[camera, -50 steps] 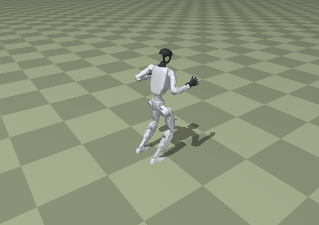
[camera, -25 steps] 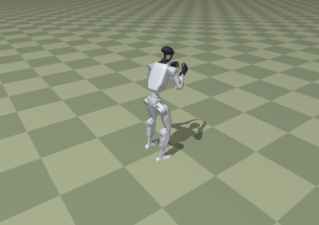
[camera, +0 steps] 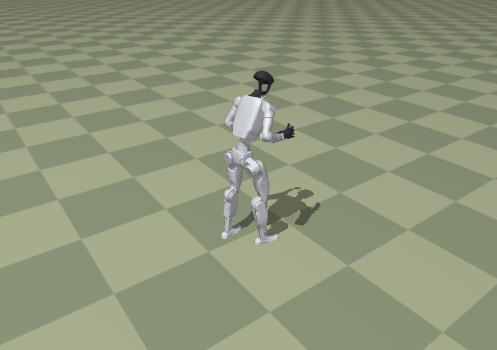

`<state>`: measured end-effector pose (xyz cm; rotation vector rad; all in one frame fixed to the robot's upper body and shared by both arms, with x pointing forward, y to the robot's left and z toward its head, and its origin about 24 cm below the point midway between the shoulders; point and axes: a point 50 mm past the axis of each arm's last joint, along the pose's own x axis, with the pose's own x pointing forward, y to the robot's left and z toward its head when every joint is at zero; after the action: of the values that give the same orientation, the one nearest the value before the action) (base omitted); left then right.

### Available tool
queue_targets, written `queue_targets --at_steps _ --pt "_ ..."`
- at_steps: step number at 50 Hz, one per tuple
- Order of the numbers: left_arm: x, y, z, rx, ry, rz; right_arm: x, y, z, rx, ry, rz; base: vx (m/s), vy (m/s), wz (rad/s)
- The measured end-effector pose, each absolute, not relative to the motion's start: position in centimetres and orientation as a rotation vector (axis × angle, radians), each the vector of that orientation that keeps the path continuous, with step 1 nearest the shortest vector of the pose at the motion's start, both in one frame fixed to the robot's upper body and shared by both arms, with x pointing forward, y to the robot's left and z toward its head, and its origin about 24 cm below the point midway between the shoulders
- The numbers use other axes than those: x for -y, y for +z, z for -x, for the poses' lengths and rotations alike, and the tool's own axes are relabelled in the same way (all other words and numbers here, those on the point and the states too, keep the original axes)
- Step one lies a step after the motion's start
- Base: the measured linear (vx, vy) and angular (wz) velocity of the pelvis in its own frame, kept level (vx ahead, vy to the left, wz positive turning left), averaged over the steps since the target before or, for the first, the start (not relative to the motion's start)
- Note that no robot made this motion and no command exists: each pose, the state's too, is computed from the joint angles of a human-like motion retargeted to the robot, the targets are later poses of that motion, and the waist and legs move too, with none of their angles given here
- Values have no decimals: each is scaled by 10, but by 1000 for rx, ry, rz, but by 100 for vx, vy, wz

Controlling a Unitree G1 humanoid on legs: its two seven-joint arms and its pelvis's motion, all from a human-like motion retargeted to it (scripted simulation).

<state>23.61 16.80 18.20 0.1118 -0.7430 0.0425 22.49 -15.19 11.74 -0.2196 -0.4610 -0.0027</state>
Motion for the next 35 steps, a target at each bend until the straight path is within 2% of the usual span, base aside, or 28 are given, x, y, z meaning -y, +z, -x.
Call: queue_targets --at_steps 10,13,15,19,25,27,31,35 --pt "-190 172 -224 625 -7 -85 168 147 -221 543 33 260 -6 3 -28" --pt "-214 149 -215 509 69 -211 186 129 -214 444 -6 307 -9 -1 -53" --pt "-238 124 -200 398 237 -294 199 107 -204 338 -67 340 -14 -1 -84" --pt "-261 59 -155 29 230 -240 221 57 -171 66 -90 401 -19 -1 -54" --pt "-270 23 -87 -247 285 -252 248 32 -106 -170 -180 552 -39 5 0" --pt "-267 21 -81 -269 273 -272 248 33 -99 -180 -161 586 -50 8 -10" --pt "-254 17 -117 -167 300 -317 240 19 -112 -135 -237 680 -30 6 22" --pt "-219 47 -219 113 344 -259 219 23 -182 49 -368 680 -15 5 5"
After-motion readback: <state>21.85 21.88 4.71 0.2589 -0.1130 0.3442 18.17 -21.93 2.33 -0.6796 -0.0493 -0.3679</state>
